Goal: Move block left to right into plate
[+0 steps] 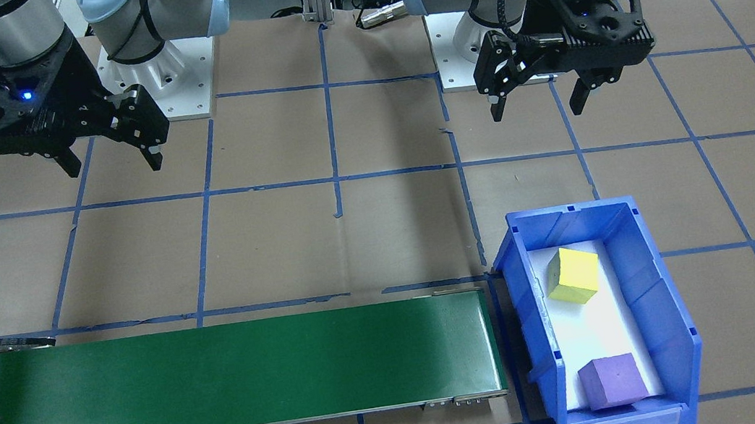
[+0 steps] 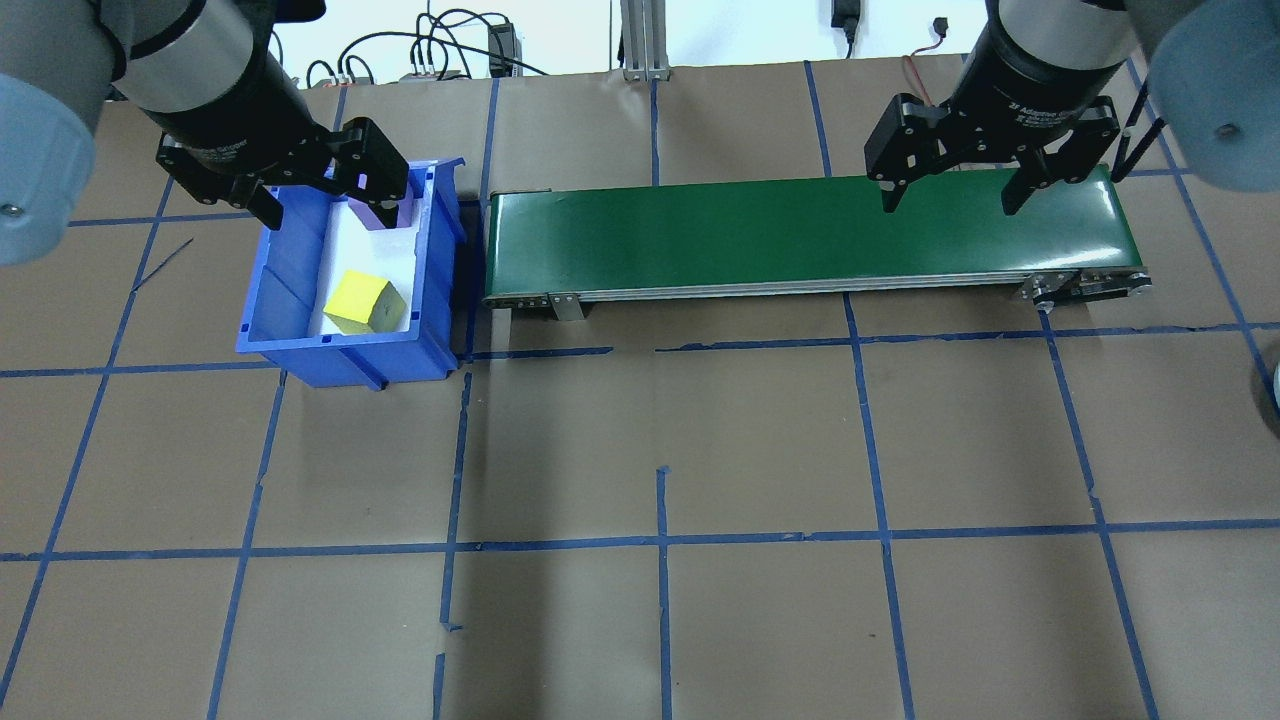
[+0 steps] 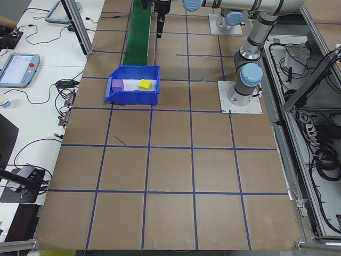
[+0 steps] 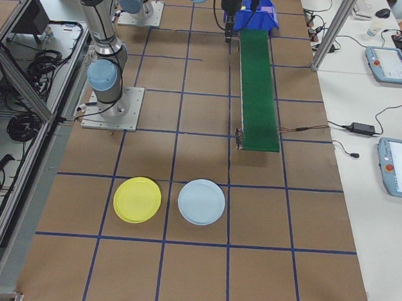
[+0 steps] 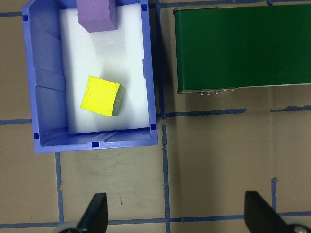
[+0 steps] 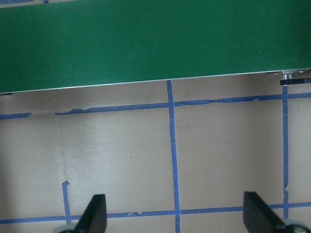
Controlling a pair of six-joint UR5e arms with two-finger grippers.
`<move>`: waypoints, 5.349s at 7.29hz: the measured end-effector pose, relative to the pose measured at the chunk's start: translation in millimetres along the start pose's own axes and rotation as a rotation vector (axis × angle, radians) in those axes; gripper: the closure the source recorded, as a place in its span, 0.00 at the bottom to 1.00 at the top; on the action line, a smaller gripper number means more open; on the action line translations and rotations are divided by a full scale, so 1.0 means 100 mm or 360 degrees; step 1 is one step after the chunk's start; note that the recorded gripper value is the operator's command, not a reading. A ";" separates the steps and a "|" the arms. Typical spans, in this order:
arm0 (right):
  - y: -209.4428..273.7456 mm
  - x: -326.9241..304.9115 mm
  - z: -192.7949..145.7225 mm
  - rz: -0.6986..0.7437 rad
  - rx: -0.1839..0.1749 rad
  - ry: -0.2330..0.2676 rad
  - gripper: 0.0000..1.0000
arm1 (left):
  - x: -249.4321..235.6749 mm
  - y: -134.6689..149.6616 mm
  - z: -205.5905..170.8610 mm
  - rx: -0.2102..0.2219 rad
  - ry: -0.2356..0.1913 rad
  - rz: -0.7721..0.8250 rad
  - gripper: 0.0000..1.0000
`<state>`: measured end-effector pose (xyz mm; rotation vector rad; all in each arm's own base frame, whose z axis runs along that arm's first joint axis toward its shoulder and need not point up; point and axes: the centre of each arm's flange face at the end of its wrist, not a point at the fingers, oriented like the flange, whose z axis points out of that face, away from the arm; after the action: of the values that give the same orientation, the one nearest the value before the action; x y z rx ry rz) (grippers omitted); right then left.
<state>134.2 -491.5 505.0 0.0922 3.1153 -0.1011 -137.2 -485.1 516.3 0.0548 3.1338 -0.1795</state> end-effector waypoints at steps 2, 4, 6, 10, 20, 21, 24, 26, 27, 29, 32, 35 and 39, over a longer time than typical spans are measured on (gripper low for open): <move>0.00 0.00 0.01 0.0000 -0.0004 0.0000 0.00 | -0.01 -0.02 -0.03 0.0009 -0.0001 0.0002 0.00; 0.00 0.00 0.01 -0.0003 -0.0006 0.0004 0.00 | -0.03 -0.03 -0.04 0.0017 -0.0002 0.0009 0.00; 0.01 0.00 0.00 -0.0010 -0.0011 0.0012 0.00 | -0.18 -0.25 0.19 -0.0006 -0.0002 0.0115 0.00; 0.04 -0.02 0.00 -0.0024 -0.0043 0.0002 0.00 | -0.97 -1.61 1.15 0.0007 -0.0006 0.0030 0.00; 0.08 -0.10 0.07 -0.0048 -0.0075 0.0010 0.00 | -1.29 -2.38 3.39 -0.0035 -0.0003 -0.0016 0.48; 0.08 -0.09 0.07 -0.0047 -0.0075 0.0013 0.00 | -1.29 -2.37 3.40 -0.0034 -0.0005 -0.0006 0.57; 0.08 -0.10 0.08 -0.0047 -0.0077 0.0002 0.00 | -1.28 -2.34 2.98 -0.0010 -0.0013 -0.0008 0.58; 0.07 -0.10 0.08 -0.0044 -0.0076 -0.0003 0.00 | -1.21 -2.15 2.20 -0.0049 -0.0007 -0.0042 0.58; 0.06 -0.09 0.08 -0.0043 -0.0076 -0.0004 0.00 | -1.07 -2.05 1.82 -0.0042 -0.0007 -0.0054 0.58; 0.06 -0.09 0.09 -0.0041 -0.0075 -0.0005 0.00 | -0.29 -1.96 1.60 0.0005 0.0000 -0.0056 0.58; 0.06 -0.09 0.09 -0.0041 -0.0075 -0.0005 0.00 | 0.98 -1.89 2.13 0.0040 0.0038 0.0060 0.62; 0.06 -0.09 0.09 -0.0042 -0.0075 -0.0004 0.00 | 1.23 -1.68 2.75 -0.0040 0.0031 0.0090 0.61; 0.06 -0.09 0.09 -0.0042 -0.0075 -0.0002 0.00 | 1.35 -1.55 2.71 0.0016 0.0040 0.0108 0.00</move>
<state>143.4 -486.5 496.3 0.0503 3.1159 -0.0284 -277.3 -665.1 264.1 0.1645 3.1507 -0.1956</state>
